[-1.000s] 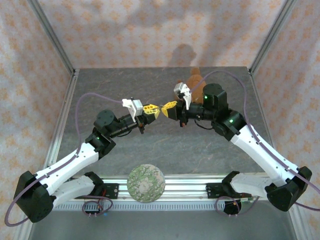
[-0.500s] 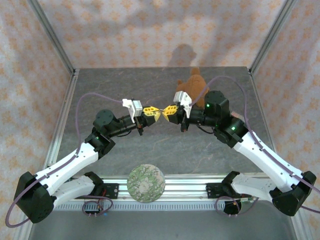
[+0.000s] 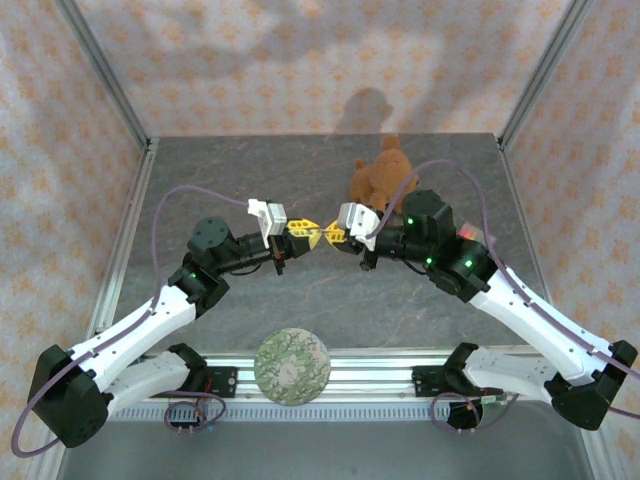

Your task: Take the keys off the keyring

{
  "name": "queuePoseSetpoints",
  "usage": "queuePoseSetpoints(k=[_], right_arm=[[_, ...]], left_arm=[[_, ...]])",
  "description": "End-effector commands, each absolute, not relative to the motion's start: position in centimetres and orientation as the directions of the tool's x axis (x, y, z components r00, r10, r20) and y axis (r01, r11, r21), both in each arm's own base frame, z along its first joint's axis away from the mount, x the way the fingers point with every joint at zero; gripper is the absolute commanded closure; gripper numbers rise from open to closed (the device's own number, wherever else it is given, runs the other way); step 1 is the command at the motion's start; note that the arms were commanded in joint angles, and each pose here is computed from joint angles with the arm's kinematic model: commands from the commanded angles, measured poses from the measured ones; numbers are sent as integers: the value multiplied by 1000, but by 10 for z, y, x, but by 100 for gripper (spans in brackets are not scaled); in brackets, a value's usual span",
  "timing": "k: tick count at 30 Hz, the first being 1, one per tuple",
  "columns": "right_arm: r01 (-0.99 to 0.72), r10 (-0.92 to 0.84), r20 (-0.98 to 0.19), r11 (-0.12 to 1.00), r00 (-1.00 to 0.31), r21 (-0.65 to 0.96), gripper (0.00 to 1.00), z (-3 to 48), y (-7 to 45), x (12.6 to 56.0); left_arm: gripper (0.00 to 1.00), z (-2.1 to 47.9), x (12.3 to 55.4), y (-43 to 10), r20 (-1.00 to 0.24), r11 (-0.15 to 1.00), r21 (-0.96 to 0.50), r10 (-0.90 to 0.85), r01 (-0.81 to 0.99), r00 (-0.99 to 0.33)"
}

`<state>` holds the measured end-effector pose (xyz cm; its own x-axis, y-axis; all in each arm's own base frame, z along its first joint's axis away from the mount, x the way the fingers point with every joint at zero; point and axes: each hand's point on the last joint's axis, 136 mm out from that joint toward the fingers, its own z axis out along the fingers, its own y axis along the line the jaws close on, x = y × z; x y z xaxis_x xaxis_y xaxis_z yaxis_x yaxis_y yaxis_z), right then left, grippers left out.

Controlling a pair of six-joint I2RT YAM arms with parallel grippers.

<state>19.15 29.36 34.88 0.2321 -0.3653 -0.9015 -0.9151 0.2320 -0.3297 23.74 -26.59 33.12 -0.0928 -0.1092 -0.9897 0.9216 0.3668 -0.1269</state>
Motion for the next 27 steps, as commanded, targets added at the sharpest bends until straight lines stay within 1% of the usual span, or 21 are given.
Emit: queuePoseSetpoints(k=[1, 10, 16, 20, 27], right_arm=[[-938, -444, -854, 78, 270, -337, 100, 332, 284, 151], [-915, -501, -786, -31, 361, -401, 100, 322, 283, 134], [-911, -493, -780, -70, 385, -406, 100, 319, 283, 128], [-909, -490, -779, -77, 392, -409, 100, 317, 284, 127], [-886, -496, -747, -116, 443, -448, 100, 308, 287, 126]], left_arm=[[100, 376, 275, -230, -979, 560, -112, -202, 821, 5], [100, 378, 278, -226, -979, 563, -120, -203, 818, -3], [100, 378, 282, -223, -975, 564, -141, -219, 813, -17], [100, 377, 286, -222, -973, 559, -157, -229, 814, -31], [100, 376, 297, -218, -963, 550, -207, -260, 809, -69]])
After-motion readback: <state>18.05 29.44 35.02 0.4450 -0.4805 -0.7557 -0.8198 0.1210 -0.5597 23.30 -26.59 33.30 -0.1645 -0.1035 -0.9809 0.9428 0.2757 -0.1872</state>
